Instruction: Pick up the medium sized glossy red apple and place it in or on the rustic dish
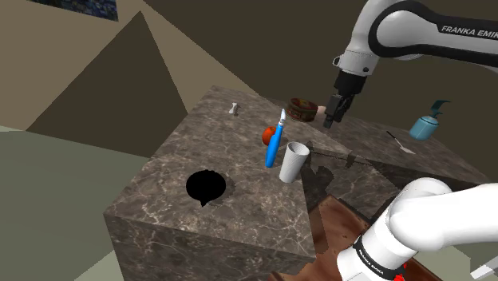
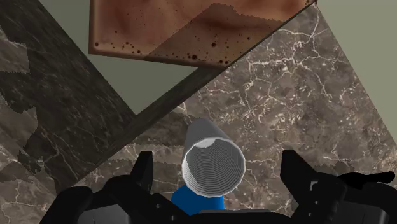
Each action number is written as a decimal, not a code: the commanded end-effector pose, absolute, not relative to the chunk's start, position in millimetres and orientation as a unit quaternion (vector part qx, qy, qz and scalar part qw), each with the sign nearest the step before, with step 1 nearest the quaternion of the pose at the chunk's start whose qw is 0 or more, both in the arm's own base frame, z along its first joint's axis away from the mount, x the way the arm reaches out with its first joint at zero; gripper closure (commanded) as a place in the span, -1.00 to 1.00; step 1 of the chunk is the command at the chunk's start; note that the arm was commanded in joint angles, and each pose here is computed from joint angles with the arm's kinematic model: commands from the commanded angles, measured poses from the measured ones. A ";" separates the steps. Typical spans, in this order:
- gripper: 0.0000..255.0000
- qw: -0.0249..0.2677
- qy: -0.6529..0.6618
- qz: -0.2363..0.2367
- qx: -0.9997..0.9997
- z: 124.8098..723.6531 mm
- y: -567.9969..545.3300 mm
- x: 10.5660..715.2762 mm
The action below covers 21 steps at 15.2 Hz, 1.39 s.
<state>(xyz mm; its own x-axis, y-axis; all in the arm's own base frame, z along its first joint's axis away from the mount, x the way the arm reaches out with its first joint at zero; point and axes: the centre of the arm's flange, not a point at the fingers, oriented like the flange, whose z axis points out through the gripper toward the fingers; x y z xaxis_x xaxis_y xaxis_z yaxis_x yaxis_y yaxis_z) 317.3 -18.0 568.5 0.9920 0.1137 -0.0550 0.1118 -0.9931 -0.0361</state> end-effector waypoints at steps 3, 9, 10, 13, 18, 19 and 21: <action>-1.00 0.018 -0.035 0.026 -0.999 553.9 -20.1 338.3; -1.00 0.022 0.031 0.017 -0.999 510.9 -31.6 401.0; -1.00 0.023 0.042 0.016 -0.999 503.8 -34.2 411.3; -1.00 0.025 0.074 0.011 -0.997 482.6 -43.6 442.0; -1.00 0.028 0.128 0.004 -0.991 447.8 -63.6 491.9; -1.00 0.029 0.139 0.003 -0.990 440.9 -68.2 501.7; -1.00 0.030 0.161 0.000 -0.987 427.1 -78.0 520.9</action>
<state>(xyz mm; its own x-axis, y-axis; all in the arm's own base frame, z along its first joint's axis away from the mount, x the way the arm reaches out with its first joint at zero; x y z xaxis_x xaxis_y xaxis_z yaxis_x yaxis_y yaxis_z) 509.7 -69.6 434.5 0.9556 -0.2945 -0.0131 -0.2947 -0.9538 -0.0578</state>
